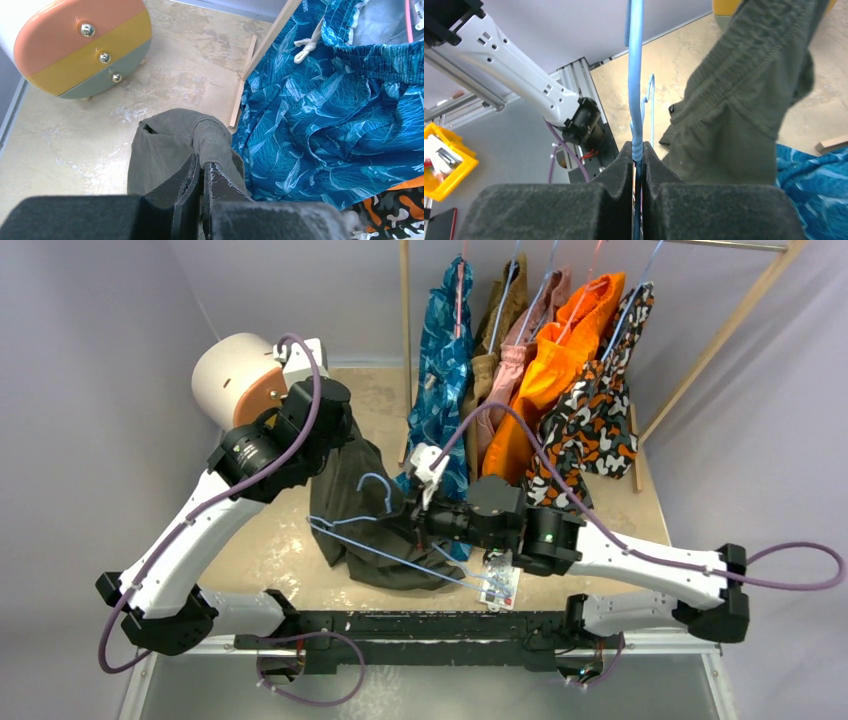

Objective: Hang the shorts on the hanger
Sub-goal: Hang the shorts on the hanger.

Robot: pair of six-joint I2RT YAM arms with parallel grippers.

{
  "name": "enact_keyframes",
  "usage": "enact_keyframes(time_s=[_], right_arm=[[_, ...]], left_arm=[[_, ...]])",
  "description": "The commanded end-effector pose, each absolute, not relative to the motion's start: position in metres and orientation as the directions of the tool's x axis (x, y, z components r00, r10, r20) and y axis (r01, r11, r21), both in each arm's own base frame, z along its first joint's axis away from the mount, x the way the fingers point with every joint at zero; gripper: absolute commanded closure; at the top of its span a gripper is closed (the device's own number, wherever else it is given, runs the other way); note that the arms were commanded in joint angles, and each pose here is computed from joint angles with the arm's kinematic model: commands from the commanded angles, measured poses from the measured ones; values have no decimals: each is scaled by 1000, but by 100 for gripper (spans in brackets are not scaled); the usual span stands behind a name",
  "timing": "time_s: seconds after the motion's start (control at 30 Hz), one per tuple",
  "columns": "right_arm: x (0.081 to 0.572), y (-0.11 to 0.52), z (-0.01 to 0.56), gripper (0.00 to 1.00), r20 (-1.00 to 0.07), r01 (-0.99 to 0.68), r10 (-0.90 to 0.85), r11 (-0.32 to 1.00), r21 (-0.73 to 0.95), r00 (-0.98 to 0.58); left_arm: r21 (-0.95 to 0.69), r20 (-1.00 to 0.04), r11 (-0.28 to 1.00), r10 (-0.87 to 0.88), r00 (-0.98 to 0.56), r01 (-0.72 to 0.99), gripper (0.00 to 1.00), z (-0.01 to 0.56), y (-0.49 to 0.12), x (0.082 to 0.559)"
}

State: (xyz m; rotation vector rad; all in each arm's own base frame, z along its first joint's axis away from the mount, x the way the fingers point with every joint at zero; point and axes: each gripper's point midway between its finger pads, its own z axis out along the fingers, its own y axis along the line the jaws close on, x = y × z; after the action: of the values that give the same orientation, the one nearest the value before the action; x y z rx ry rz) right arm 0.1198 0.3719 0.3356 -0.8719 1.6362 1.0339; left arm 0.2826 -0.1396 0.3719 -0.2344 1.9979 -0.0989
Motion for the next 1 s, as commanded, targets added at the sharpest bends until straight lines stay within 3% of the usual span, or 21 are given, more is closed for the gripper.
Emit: enact_keyframes(time_s=[0.0, 0.17, 0.4, 0.6, 0.73, 0.97], right_arm=[[138, 398, 356, 100, -962, -853, 86, 446, 270, -259], [175, 379, 324, 100, -938, -670, 112, 673, 315, -328], [193, 263, 347, 100, -937, -389, 210, 867, 311, -280], [183, 167, 372, 100, -922, -260, 306, 895, 364, -238], [177, 161, 360, 100, -910, -262, 315, 885, 384, -271], [172, 184, 341, 100, -922, -355, 248, 868, 348, -296]], left_arm=[[-221, -909, 966, -254, -331, -134, 100, 389, -140, 294], [-222, -914, 965, -257, -314, -143, 100, 393, -133, 290], [-206, -923, 965, -246, -294, -160, 100, 400, -119, 283], [-241, -927, 960, -272, -257, -145, 100, 427, -113, 276], [-247, -923, 960, -274, -270, -131, 100, 423, -118, 277], [-189, -887, 977, -214, -408, -100, 100, 359, -144, 286]])
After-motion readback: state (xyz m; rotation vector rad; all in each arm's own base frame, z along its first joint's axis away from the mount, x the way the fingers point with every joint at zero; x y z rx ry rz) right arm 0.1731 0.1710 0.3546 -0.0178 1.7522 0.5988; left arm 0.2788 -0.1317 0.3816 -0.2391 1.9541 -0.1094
